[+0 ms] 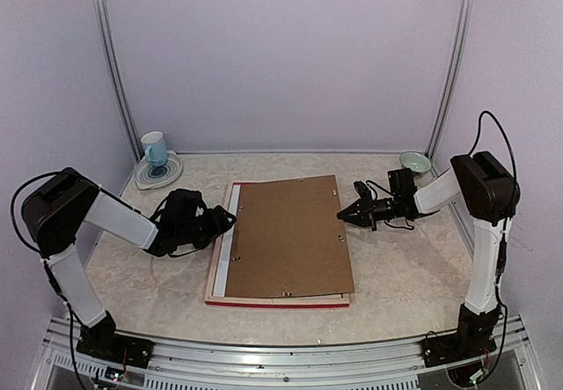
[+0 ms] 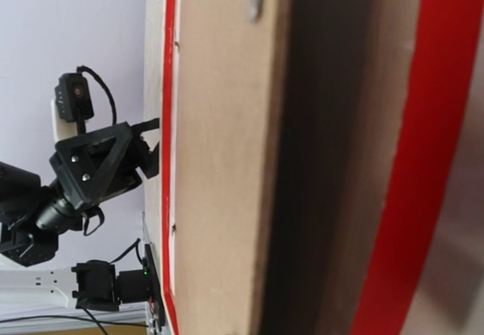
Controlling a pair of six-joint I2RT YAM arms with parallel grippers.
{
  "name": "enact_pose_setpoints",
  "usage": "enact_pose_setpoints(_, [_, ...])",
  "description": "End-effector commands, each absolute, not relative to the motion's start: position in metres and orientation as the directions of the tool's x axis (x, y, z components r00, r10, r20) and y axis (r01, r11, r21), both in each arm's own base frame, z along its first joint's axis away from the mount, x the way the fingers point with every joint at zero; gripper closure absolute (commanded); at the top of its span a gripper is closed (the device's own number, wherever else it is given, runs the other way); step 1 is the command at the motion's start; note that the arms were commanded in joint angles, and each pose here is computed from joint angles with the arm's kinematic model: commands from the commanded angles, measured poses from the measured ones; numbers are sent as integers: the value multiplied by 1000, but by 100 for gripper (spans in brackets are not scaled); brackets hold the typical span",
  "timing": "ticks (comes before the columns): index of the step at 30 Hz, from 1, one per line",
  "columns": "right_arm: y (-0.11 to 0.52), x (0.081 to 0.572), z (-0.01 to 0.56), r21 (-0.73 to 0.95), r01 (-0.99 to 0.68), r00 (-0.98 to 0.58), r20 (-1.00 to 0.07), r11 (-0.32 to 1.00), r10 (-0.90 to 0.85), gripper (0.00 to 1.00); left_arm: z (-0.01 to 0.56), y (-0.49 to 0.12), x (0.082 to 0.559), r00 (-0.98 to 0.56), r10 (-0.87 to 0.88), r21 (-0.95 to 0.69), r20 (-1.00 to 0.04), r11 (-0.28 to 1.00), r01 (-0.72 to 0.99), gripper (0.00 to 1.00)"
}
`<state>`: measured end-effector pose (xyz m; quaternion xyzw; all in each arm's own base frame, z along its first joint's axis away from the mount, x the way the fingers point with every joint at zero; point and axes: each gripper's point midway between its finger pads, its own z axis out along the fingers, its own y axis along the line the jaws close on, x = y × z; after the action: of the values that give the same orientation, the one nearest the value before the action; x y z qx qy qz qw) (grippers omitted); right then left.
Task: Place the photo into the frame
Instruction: Place the backboard on the frame body.
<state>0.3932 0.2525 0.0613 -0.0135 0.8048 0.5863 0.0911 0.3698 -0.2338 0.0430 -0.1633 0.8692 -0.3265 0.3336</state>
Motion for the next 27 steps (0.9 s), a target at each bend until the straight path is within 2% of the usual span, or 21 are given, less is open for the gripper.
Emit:
enact_pose_setpoints(1, [249,409,69,910,-195,-963,-248,365,106,100,35,-250,350,-783,-460,-679,-417,731,-68,21])
enact_pose_setpoints(27, [286,399,61,891,-208,-969,-243,403,38,100,40,-252,349,-778,-464,-674,-423,735,-73,17])
